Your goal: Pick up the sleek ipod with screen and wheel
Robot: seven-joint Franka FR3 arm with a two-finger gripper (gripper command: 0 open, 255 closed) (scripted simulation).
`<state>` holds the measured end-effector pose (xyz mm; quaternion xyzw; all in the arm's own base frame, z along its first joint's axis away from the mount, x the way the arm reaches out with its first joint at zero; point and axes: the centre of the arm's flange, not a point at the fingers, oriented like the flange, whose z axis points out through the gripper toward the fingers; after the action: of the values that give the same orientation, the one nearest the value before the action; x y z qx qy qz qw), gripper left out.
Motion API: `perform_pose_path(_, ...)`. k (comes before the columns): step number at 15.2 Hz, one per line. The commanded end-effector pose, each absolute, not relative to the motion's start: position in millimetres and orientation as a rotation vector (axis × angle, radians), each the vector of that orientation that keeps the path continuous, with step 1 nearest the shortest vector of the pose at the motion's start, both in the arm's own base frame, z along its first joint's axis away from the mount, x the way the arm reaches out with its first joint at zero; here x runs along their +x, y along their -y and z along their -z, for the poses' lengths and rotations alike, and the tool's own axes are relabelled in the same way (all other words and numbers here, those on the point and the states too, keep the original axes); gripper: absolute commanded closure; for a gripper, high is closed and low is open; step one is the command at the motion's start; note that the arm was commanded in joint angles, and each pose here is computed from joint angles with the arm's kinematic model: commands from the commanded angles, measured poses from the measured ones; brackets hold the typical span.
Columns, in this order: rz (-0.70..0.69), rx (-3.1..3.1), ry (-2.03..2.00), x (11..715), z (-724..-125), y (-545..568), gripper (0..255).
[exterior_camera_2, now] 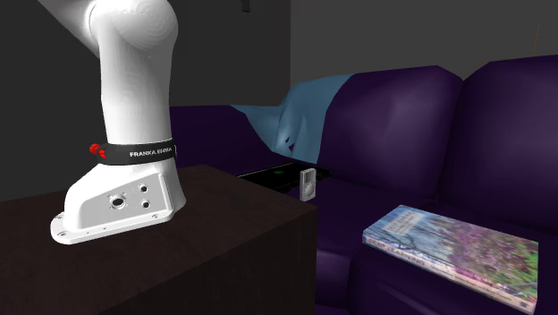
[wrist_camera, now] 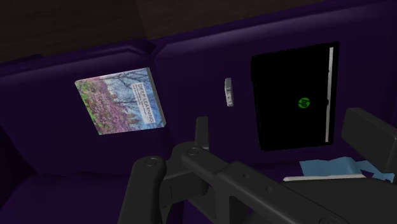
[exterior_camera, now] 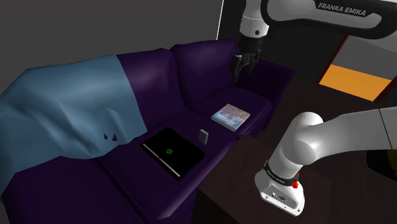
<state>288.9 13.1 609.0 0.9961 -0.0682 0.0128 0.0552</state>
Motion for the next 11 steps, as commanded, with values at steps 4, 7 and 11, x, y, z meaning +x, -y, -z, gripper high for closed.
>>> perform_pose_path(4,-0.037,3.031,0.213,304.5,-573.2,-5.7,0)
perform_pose_path(7,-0.036,3.039,0.22,320.1,-537.4,1.4,0)
perform_pose_path(11,-0.033,3.049,0.229,340.9,-489.5,10.6,0)
